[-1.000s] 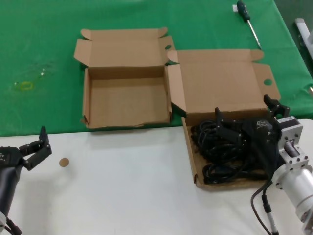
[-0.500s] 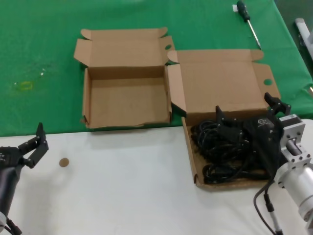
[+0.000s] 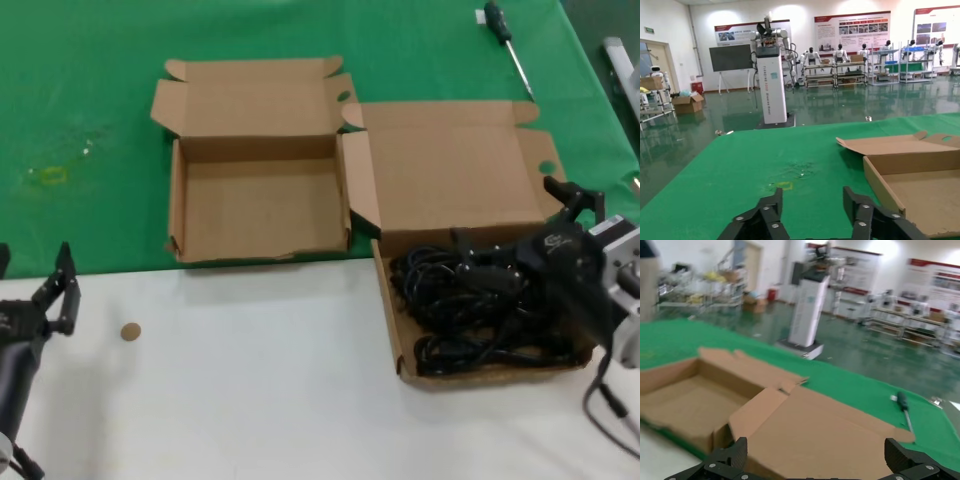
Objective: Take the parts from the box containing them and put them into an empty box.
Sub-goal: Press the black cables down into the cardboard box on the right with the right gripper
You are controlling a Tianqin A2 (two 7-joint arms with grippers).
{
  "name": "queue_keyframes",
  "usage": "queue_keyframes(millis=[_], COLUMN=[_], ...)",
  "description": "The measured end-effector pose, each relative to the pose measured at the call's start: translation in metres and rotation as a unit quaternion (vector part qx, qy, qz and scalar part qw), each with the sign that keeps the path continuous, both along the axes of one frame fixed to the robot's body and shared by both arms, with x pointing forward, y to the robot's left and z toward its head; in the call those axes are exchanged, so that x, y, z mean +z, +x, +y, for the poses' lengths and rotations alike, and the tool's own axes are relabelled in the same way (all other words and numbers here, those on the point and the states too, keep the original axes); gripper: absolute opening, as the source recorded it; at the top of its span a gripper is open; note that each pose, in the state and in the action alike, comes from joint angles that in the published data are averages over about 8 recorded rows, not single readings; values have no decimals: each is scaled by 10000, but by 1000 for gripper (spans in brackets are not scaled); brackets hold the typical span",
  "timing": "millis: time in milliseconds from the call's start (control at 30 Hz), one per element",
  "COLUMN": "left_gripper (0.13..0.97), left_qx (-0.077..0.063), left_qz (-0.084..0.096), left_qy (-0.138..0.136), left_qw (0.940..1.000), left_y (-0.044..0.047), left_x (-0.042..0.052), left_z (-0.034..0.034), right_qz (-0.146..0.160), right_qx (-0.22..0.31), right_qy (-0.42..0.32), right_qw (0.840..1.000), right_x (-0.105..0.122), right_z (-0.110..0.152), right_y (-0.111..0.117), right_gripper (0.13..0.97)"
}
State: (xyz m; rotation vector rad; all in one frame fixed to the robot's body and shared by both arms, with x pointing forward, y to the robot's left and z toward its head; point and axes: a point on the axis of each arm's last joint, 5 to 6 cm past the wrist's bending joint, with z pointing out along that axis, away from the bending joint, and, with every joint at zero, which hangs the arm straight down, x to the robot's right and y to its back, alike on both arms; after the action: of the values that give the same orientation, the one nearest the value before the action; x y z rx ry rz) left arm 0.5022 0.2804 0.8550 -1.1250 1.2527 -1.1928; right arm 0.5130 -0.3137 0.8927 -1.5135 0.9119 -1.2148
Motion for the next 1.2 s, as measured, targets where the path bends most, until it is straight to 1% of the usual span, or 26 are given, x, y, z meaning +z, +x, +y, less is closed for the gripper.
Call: queue_keyframes(millis=[100, 233, 367, 400, 467, 667, 833, 1000, 1100, 1200], left_gripper=[549, 447, 346, 346, 313, 215, 185, 156, 156, 154], left_qx=[0, 0, 0, 0, 0, 0, 0, 0, 0, 0], left_qz=[0, 0, 0, 0, 0, 0, 0, 0, 0, 0], left_qy=[0, 0, 0, 0, 0, 0, 0, 0, 0, 0], left_qw=[10000, 10000, 10000, 10000, 10000, 10000, 10000, 10000, 10000, 10000], left_y=[0, 0, 0, 0, 0, 0, 0, 0, 0, 0], left_x=[0, 0, 0, 0, 0, 0, 0, 0, 0, 0], left_z=[0, 0, 0, 0, 0, 0, 0, 0, 0, 0], right_qz=[86, 221, 352, 380, 427, 547, 673, 821, 882, 921], right_qx=[292, 765, 1238, 1354, 1570, 2157, 2598, 2971, 3117, 3218], right_qy=[-369, -947, -1536, -1680, -1946, -2783, -3514, -4092, -4321, -4481], right_qw=[9989, 9923, 9797, 9757, 9673, 9344, 8969, 8588, 8416, 8289], right_x=[94, 235, 394, 438, 522, 756, 902, 999, 1026, 1030], right_z=[-126, -292, -440, -472, -524, -653, -759, -839, -860, -867], right_y=[25, 70, 119, 133, 160, 268, 368, 442, 484, 529], right_gripper=[966, 966, 966, 966, 966, 966, 966, 966, 966, 966])
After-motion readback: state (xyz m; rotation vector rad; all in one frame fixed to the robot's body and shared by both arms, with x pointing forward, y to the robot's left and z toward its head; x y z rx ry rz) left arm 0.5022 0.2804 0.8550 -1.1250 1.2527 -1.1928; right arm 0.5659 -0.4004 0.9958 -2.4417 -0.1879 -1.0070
